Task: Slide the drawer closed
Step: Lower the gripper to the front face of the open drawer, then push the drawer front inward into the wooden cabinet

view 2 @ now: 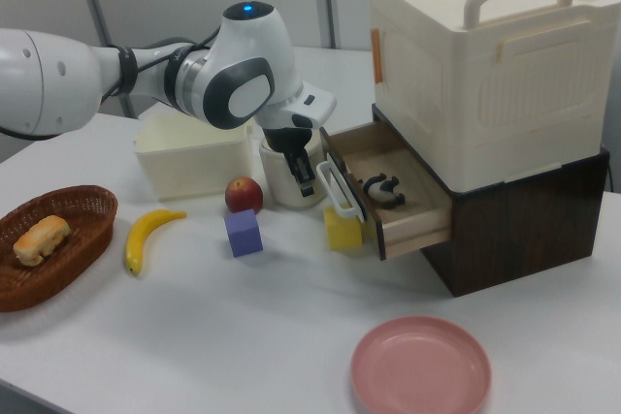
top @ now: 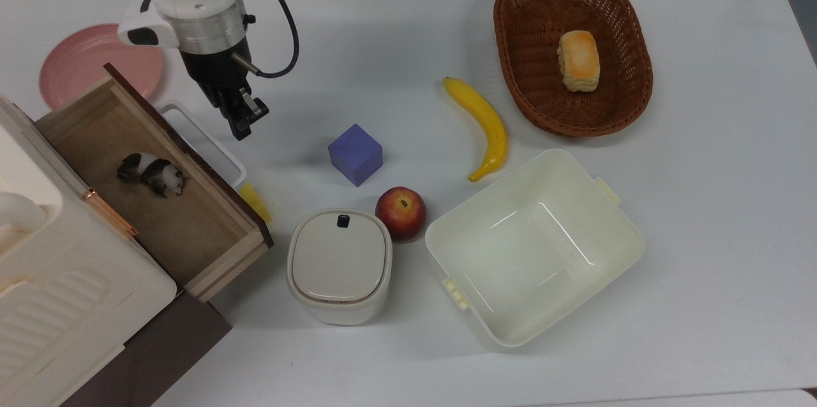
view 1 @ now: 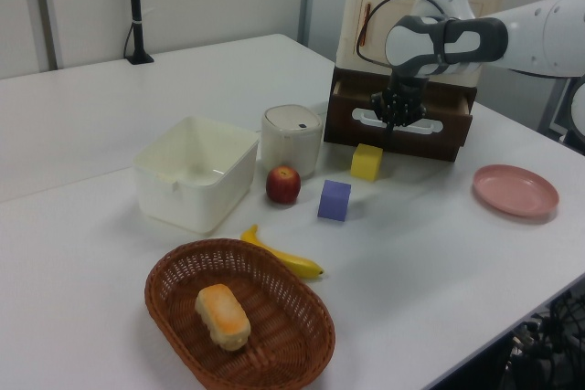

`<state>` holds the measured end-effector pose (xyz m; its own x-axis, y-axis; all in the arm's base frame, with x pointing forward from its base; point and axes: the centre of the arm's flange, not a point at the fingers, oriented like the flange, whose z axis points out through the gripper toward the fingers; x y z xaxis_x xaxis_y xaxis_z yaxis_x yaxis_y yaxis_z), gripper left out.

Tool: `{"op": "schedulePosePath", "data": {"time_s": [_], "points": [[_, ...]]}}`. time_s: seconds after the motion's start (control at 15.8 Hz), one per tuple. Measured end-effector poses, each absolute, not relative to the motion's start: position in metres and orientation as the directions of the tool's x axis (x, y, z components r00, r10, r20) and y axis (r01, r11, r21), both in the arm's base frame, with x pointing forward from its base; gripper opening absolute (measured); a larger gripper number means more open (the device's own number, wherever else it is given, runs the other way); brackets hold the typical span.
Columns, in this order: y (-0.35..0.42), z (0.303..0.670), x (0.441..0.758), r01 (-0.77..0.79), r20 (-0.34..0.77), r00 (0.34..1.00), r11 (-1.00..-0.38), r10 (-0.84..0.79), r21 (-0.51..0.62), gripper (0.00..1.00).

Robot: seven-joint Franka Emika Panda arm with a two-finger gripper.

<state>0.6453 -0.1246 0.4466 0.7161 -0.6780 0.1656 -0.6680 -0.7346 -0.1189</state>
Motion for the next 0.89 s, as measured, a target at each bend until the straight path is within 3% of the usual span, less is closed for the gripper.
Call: {"op": "schedulePosePath", "data": {"time_s": [0.89], "points": [[-0.148,0.444,0.651,-0.688,0.207,0.684,-0.713,-0.700,-0.135,0.01]]}}
